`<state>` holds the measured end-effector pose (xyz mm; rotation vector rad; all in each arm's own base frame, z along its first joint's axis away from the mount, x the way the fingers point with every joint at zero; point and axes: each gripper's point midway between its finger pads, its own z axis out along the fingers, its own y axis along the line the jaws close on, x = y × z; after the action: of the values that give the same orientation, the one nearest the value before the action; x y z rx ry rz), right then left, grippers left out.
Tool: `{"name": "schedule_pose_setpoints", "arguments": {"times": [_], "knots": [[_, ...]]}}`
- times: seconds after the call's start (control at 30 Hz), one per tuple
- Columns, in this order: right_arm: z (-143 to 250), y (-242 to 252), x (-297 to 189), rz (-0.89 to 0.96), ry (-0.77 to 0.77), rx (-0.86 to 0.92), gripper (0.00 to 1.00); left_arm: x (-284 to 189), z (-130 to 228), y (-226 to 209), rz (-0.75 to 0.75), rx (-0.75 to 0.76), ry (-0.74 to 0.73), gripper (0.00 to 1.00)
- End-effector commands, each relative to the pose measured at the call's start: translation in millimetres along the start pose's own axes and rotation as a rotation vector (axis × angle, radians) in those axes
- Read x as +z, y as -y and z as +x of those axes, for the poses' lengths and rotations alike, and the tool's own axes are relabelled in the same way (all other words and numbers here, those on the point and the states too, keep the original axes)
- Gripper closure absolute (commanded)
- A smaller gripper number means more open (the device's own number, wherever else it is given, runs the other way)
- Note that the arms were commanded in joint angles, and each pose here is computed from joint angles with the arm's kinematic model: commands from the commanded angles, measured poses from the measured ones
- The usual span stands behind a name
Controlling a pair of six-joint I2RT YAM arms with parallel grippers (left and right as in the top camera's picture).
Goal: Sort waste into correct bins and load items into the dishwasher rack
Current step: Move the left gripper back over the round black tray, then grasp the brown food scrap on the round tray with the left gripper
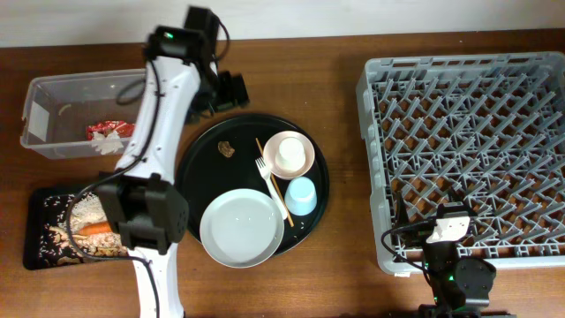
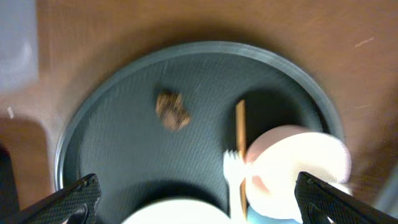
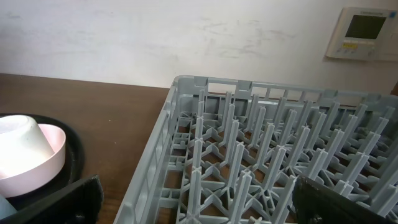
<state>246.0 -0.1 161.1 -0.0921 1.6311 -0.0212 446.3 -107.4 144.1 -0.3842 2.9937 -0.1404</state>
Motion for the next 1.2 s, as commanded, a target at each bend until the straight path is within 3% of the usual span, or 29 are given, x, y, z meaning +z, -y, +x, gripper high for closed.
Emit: {"name": "schedule_pose_setpoints", "arguments": {"times": [0.0,0.2,0.47,0.7,0.97,1.17], "knots": [[2,0,0,0.0,-0.002,0.002,0.01,36,18,-12,-0.072,-0.064,-0.047,0.01],[2,0,0,0.0,-0.002,0.002,0.01,87,28,-14,-0.05,-0.082,-0.071,0.01],[2,0,0,0.0,-0.002,0.002,0.01,125,32,-19,-0.041,-0.147,-0.041,0.11],[2,0,0,0.0,-0.002,0.002,0.01,129,23,-20,-0.048,-0.15,0.005,0.33],[2,0,0,0.0,-0.002,0.002,0.01,130,12,-18,-0.038,-0.148,0.053,0.34],[2,0,0,0.0,-0.002,0.002,0.01,129,9,-17,-0.038,-0.143,0.066,0.46]]}}
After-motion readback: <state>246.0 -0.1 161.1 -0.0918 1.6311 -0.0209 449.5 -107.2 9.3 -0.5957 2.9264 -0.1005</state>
